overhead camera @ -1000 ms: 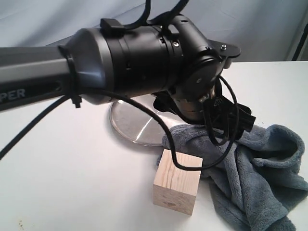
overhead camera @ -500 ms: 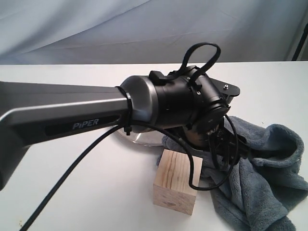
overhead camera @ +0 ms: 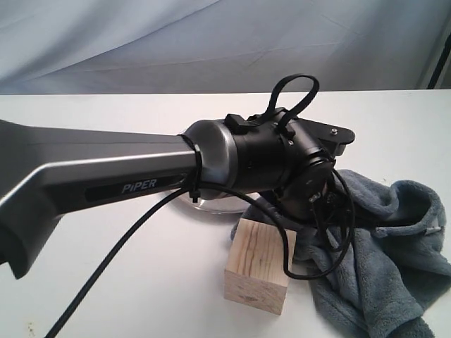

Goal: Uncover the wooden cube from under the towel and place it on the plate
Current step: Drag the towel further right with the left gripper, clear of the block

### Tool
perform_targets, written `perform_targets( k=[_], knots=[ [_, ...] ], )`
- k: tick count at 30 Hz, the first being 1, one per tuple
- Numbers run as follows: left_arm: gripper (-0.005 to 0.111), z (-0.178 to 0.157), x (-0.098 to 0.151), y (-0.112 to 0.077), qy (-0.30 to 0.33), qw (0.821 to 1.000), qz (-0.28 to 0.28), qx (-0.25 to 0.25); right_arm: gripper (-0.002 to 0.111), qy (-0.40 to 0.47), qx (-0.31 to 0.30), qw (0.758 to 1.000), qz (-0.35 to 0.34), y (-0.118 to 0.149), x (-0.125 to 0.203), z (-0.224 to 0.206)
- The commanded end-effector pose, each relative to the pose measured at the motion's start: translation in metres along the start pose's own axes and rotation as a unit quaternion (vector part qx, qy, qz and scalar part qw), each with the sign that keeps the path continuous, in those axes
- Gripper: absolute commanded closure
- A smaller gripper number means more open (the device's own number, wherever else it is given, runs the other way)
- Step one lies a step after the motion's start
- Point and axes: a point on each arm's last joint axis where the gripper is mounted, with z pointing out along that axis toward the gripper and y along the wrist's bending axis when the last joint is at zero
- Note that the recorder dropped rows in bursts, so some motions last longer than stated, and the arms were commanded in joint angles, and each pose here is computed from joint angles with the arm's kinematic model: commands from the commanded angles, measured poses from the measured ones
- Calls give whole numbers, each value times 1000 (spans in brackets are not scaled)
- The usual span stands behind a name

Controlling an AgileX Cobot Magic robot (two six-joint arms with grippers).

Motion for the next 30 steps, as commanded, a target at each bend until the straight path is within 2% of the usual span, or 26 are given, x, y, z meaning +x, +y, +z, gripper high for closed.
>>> perform_targets(
  k=[1,5,9,16,22,24,26,27,30],
  knots=[
    [106,-3,-6,-13,-26,997,-33,70,105,4,0,1000,4,0,2,0],
    [107,-8,-13,-24,-51,990,-42,125,105,4,0,1000,4,0,2,0],
    [107,-20,-27,-35,-81,984,-34,153,105,4,0,1000,4,0,2,0],
    [107,-45,-45,-55,-129,975,-3,181,105,4,0,1000,4,0,2,0],
    [107,-45,-54,-58,-174,966,-6,194,105,4,0,1000,4,0,2,0],
    [107,-37,-51,-58,-171,967,4,188,105,4,0,1000,4,0,2,0],
    [107,-21,-43,-56,-146,974,43,170,105,4,0,1000,4,0,2,0],
    [106,-9,-35,-56,-120,978,71,158,105,4,0,1000,4,0,2,0],
    [99,14,-20,-52,-62,985,90,136,105,4,0,1000,4,0,2,0]
  ],
)
